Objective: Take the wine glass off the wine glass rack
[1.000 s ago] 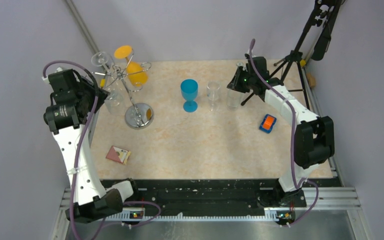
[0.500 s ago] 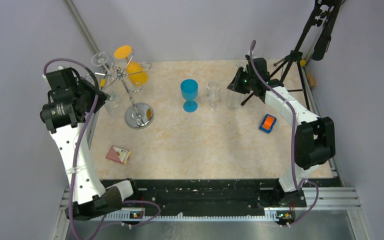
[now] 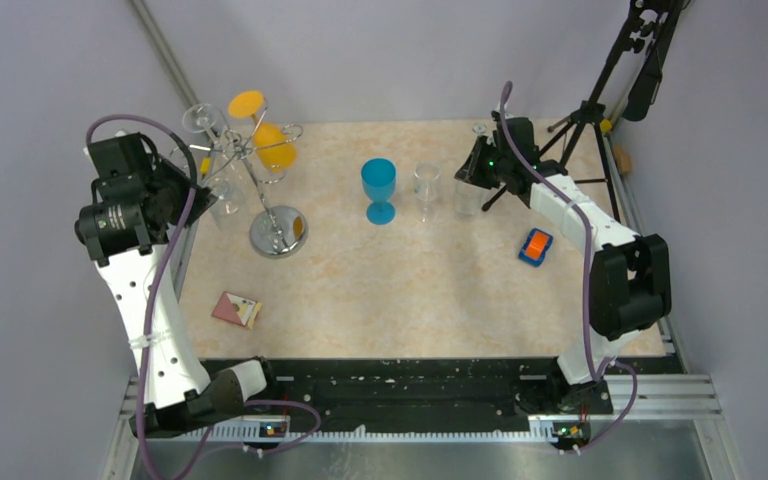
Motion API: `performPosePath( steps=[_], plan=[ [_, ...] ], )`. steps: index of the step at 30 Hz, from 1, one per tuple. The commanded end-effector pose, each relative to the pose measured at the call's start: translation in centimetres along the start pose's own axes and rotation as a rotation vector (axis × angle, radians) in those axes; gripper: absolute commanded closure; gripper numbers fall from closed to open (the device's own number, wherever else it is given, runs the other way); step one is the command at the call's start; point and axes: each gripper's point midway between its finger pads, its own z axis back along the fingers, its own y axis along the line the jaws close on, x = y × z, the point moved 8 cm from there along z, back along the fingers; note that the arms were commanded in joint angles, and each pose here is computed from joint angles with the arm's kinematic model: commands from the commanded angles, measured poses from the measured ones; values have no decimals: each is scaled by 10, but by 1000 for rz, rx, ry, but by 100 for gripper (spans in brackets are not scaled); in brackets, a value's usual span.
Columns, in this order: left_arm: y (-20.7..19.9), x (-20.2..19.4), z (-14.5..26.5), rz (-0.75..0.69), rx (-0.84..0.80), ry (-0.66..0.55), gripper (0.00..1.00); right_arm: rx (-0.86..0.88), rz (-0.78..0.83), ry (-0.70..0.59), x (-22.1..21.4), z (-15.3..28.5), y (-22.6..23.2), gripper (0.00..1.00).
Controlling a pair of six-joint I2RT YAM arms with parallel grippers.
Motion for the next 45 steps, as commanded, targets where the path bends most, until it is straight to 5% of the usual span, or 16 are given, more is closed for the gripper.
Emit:
performPosePath(
  steps=[1,5,12,18,31,45],
  plan=[
    [-5,5,10,-6,-34,-39,100,34,2,-88,18,15,9,83],
    [-5,4,8,-2,-42,-42,97,36,2,-88,18,15,9,83],
    [5,-1,4,6,13,-52,60,35,2,-85,17,14,8,83],
    [7,-3,-8,13,-18,-70,42,41,2,-84,17,14,9,83],
    [5,-7,-8,42,-109,-151,37,46,2,-82,16,16,9,83],
    [-3,8,22,62,-116,-278,51,46,3,-76,13,17,8,83]
  ],
)
